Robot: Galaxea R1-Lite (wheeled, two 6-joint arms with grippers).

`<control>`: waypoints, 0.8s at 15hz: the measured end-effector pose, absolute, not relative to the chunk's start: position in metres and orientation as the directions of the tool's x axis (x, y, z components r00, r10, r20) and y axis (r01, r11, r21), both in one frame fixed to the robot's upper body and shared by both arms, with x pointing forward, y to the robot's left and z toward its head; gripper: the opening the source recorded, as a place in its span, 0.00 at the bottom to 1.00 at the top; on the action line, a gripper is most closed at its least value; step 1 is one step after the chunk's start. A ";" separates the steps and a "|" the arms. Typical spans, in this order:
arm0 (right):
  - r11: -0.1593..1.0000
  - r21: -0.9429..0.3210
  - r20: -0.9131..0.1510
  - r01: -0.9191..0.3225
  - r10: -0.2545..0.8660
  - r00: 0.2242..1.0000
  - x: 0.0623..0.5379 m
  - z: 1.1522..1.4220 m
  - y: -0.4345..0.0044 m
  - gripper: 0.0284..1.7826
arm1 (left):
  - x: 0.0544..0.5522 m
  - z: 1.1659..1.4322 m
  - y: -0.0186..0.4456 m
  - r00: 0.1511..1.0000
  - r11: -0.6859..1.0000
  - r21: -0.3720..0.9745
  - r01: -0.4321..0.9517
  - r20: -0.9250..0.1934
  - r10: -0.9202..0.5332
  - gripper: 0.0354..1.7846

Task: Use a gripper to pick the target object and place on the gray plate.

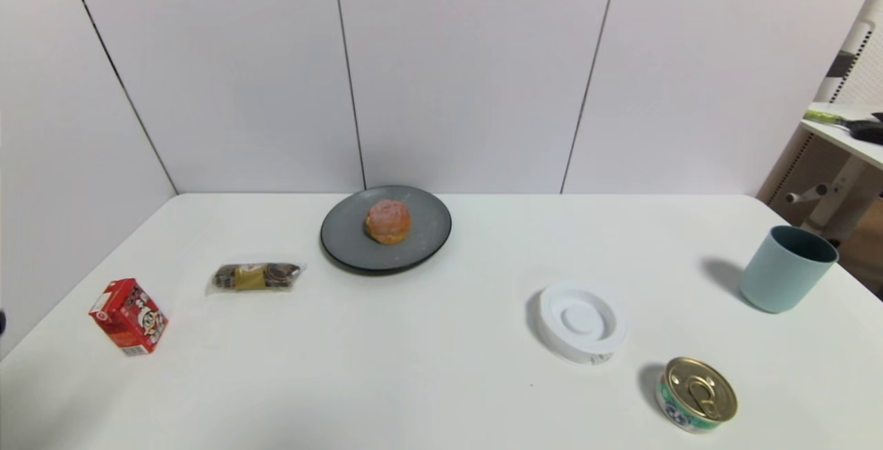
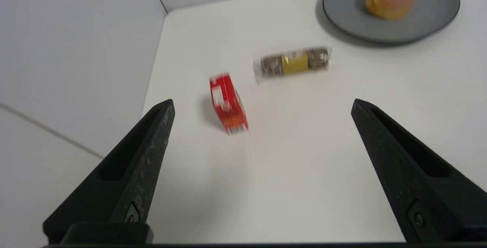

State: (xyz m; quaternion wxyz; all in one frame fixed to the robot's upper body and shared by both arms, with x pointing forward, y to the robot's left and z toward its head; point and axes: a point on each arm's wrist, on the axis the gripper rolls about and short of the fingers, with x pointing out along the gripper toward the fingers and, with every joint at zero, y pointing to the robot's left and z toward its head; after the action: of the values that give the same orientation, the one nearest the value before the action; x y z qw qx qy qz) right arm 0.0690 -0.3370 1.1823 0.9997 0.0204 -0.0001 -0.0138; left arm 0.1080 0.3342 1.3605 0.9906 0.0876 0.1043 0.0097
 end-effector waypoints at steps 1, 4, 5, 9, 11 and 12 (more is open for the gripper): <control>0.999 0.041 -0.001 0.027 -0.027 1.000 0.069 1.182 -0.337 0.96 | 0.092 1.337 0.334 0.980 0.985 0.175 -0.004 -0.195 0.039 0.94; 0.999 0.041 0.000 0.028 -0.028 1.000 0.069 1.182 -0.337 0.96 | 0.063 1.265 0.333 0.982 0.988 0.157 -0.003 -0.184 0.032 0.94; 0.999 0.041 -0.001 0.028 -0.028 1.000 0.069 1.182 -0.337 0.96 | 0.060 1.242 0.333 0.984 0.989 0.149 -0.001 -0.178 0.028 0.94; 0.999 0.041 -0.001 0.028 -0.028 1.000 0.069 1.182 -0.337 0.96 | 0.066 1.191 0.333 0.997 0.994 0.105 -0.003 -0.081 0.011 0.94; 0.999 0.041 -0.001 0.027 -0.027 1.000 0.069 1.182 -0.337 0.96 | 0.069 1.187 0.333 1.000 0.998 0.058 -0.009 -0.004 0.009 0.94; 0.999 0.041 -0.001 0.027 -0.027 1.000 0.069 1.182 -0.337 0.96 | 0.069 1.185 0.333 1.000 1.000 0.026 -0.011 0.000 0.011 0.94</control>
State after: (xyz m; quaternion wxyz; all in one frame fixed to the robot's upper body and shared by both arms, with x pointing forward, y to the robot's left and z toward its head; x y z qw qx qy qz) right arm 0.0690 -0.3370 1.1823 0.9997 0.0206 0.0000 -0.0136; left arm 0.0688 0.3331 1.1851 0.9999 0.0129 0.0002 0.0053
